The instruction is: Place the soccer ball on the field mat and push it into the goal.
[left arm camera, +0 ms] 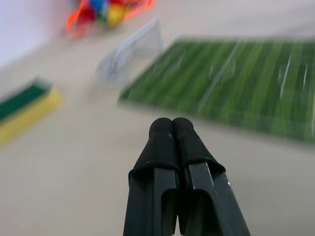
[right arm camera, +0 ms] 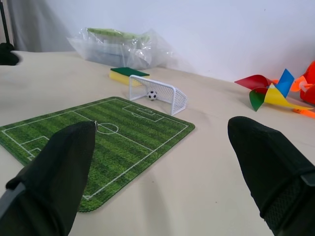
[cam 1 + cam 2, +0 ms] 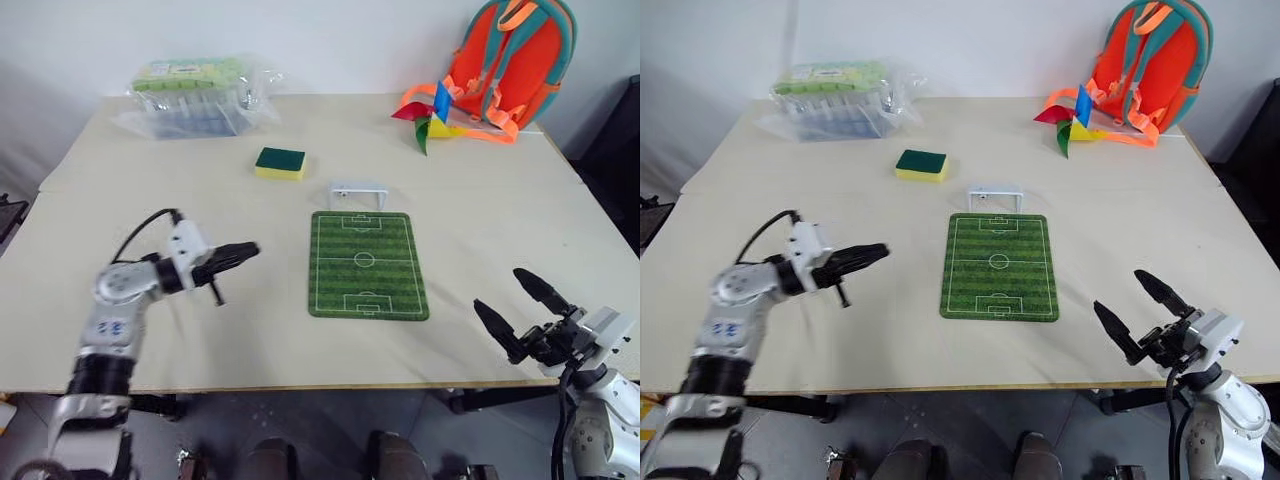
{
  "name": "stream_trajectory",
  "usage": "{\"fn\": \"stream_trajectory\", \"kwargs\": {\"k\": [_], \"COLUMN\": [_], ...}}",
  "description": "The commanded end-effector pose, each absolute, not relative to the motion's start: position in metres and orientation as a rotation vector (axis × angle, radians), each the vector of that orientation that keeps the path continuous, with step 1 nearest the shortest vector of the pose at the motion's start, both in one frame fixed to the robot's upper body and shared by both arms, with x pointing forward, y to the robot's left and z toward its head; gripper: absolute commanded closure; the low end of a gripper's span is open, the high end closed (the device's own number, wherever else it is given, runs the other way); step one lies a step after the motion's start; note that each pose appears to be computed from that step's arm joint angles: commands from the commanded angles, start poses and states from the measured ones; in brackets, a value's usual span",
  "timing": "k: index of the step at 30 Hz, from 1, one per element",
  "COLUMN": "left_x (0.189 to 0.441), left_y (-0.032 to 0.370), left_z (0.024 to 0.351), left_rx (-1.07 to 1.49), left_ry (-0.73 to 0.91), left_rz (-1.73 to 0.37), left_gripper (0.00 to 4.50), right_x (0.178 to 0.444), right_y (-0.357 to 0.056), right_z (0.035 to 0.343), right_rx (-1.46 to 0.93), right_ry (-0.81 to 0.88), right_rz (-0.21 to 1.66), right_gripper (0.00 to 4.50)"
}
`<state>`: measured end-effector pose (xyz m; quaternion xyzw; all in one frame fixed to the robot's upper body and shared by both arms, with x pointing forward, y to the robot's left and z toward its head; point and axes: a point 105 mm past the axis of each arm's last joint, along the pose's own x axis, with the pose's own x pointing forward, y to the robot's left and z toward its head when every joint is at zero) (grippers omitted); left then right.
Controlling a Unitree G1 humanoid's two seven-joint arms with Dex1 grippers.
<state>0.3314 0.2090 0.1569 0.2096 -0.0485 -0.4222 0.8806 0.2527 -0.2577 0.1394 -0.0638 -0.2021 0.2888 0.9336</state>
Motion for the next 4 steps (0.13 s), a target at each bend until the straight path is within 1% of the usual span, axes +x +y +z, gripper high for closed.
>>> {"fn": "stream_trajectory", "kwargs": {"k": [1,4], "left_x": [0.310,0.301], "left_y": [0.224,0.235], "left_z": [0.167,0.164], "left_rx": [0.423,0.449], "left_ry": [-0.130,-0.130], "left_rz": [-0.821,-0.736], "left_gripper": [4.44,4.44], "right_x": [0.254,0.257], "right_y": [-0.263,-0.264], "right_z": [0.149,0.149], "right_rx": [-0.167,-0.172], "right_ry": [-0.445,-0.442], "right_rz": [0.609,0.628], "right_gripper": [0.00,0.00]}}
